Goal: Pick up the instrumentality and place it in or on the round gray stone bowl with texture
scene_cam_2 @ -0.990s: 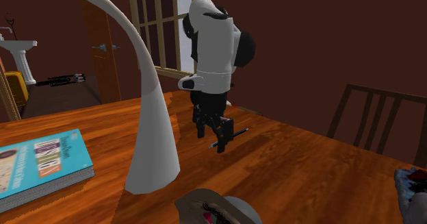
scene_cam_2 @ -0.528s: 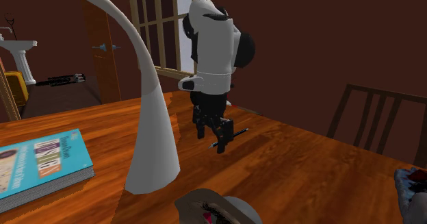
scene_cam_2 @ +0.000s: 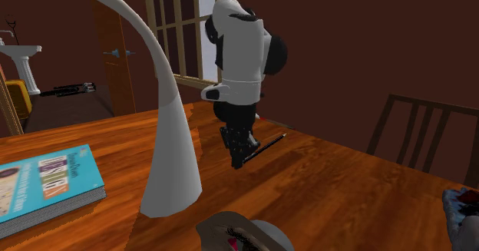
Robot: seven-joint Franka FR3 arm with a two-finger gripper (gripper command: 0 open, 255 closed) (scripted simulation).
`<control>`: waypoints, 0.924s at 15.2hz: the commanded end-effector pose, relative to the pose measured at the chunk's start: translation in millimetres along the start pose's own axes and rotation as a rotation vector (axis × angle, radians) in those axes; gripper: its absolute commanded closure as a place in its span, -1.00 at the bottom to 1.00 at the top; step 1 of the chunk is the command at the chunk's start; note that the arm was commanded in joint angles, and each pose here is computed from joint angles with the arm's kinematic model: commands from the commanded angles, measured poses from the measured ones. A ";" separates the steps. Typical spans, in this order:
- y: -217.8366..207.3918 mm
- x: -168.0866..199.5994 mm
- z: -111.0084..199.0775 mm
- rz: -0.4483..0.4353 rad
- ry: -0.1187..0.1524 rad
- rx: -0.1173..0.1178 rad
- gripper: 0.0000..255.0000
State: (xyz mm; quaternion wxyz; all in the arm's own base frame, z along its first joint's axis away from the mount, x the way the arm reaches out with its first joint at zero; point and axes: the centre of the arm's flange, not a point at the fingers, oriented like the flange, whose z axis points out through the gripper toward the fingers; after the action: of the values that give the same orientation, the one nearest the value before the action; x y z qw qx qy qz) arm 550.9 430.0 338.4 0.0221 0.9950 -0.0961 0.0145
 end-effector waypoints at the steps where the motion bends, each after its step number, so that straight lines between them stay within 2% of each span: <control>1: 1.5 1.6 4.8 0.003 -0.004 -0.006 1.00; 14: 6.9 2.9 -60.4 0.003 -0.004 -0.006 1.00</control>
State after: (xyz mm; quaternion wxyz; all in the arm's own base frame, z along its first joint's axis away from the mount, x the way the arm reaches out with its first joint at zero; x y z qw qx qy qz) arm 551.0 425.4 392.5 0.0249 0.9948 -0.0975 0.0125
